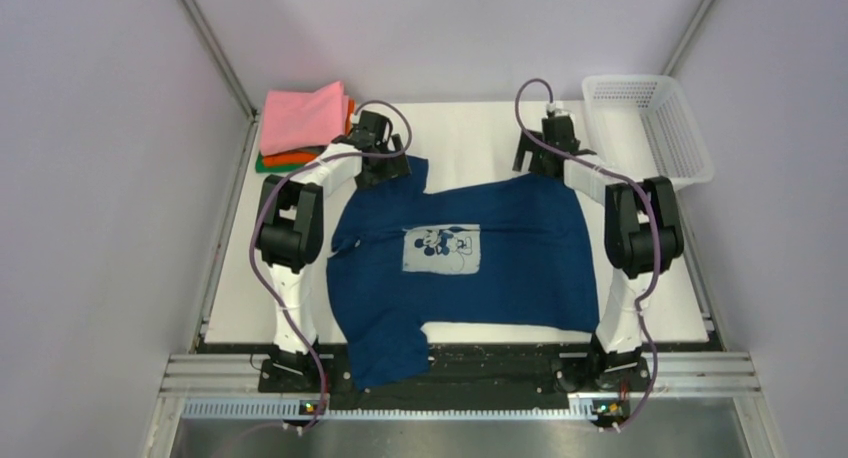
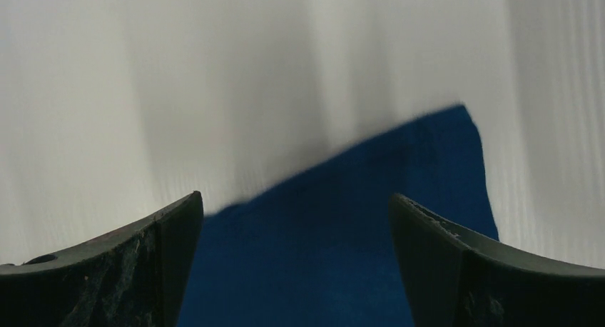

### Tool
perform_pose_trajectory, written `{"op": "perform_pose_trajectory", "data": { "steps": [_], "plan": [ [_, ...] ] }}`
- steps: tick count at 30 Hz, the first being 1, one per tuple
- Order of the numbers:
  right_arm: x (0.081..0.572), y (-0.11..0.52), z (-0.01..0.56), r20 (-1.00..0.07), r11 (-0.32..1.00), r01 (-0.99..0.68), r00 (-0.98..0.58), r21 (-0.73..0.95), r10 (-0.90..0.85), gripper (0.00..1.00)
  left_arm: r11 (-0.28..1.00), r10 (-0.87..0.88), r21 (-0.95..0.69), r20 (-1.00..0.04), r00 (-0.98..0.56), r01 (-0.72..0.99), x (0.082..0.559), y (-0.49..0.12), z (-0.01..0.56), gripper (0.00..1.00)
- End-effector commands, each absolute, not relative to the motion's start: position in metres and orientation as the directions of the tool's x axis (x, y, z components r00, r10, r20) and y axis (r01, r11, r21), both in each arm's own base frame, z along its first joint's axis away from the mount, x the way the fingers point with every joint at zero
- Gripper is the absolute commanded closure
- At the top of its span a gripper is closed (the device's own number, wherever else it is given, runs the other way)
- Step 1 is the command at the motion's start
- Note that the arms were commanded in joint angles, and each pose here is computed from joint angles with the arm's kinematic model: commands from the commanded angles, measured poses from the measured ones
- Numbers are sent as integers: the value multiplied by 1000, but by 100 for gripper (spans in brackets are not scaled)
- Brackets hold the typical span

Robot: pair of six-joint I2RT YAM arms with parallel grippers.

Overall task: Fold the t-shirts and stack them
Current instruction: Flatten out the tshirt

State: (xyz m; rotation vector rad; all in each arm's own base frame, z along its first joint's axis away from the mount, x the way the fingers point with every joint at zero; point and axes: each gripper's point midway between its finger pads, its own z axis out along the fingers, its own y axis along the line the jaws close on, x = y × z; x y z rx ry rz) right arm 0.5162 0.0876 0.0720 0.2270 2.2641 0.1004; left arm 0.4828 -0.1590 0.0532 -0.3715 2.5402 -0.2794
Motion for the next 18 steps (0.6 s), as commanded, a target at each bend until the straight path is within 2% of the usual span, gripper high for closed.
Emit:
{"op": "perform_pose_trajectory", "data": {
  "steps": [1,6,10,15,18],
  "plan": [
    [483,96,78,-717,976,70,-668,206,199,1,934,-319,-315,-517,-794,-171,490,-164,62,2],
    [472,94,38,-648,976,105,-733,191,206,1,936,-324,-291,-479,-816,-200,499,-165,37,2],
    [485,93,18,-622,974,122,-752,192,217,1,940,-332,-248,-503,-798,-235,526,-151,18,2],
    [516,83,2,-597,957,172,-751,235,281,1,919,-378,-312,-513,-771,-243,576,-144,17,2],
    [536,83,-7,-579,944,177,-753,280,313,1,886,-403,-423,-495,-770,-191,605,-154,20,2]
  ]
}}
